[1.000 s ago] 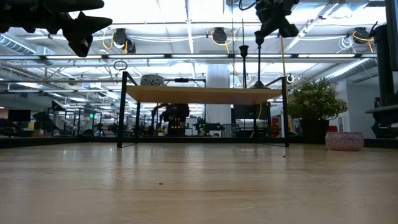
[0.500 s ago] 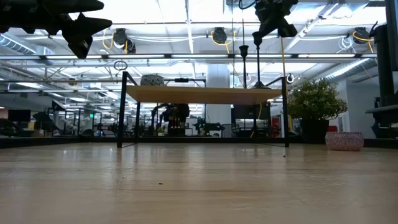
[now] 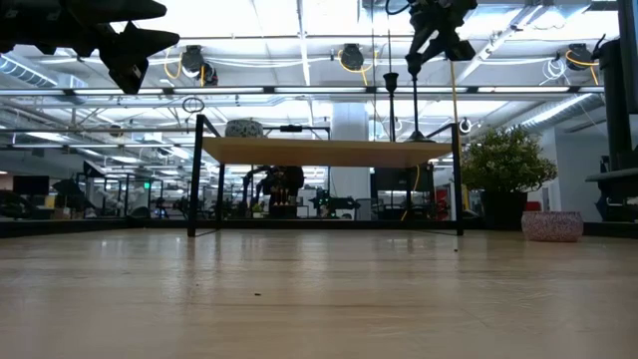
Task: Pick & Place candle stick holders
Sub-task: Put the black candle holder on the shelf
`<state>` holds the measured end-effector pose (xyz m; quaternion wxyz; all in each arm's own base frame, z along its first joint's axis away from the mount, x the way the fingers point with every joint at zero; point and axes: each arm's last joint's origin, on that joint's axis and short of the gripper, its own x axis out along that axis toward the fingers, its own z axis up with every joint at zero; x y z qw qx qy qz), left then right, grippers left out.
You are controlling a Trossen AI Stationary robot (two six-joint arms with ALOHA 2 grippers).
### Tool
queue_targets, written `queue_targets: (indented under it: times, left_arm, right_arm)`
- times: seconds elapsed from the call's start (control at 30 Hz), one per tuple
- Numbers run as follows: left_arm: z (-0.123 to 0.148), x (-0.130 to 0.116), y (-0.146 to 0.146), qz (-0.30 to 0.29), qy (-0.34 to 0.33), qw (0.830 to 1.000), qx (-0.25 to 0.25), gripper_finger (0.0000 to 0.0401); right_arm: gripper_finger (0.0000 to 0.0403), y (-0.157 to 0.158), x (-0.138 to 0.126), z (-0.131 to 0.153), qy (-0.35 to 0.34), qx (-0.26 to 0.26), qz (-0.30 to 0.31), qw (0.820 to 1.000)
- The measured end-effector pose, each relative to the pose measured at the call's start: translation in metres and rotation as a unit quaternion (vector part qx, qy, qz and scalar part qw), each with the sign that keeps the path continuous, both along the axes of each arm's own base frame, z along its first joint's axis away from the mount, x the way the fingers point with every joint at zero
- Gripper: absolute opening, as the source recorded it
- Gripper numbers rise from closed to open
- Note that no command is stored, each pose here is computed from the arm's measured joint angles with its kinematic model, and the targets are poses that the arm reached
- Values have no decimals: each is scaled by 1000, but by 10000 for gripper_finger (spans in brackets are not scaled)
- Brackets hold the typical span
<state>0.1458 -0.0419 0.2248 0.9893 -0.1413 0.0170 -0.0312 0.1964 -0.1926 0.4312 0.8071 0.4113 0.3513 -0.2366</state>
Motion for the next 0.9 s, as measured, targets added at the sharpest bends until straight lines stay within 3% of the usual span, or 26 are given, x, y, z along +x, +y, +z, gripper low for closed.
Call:
queue_targets:
  times: [0.6, 0.9]
  left_arm:
    - [1, 0, 0, 0, -3, 1000, -5, 164]
    - [1, 0, 0, 5, -3, 1000, -5, 163]
  right_arm:
    - [112, -1, 0, 2, -11, -7, -2, 1000]
    - [112, 18, -17, 20, -36, -36, 1, 999]
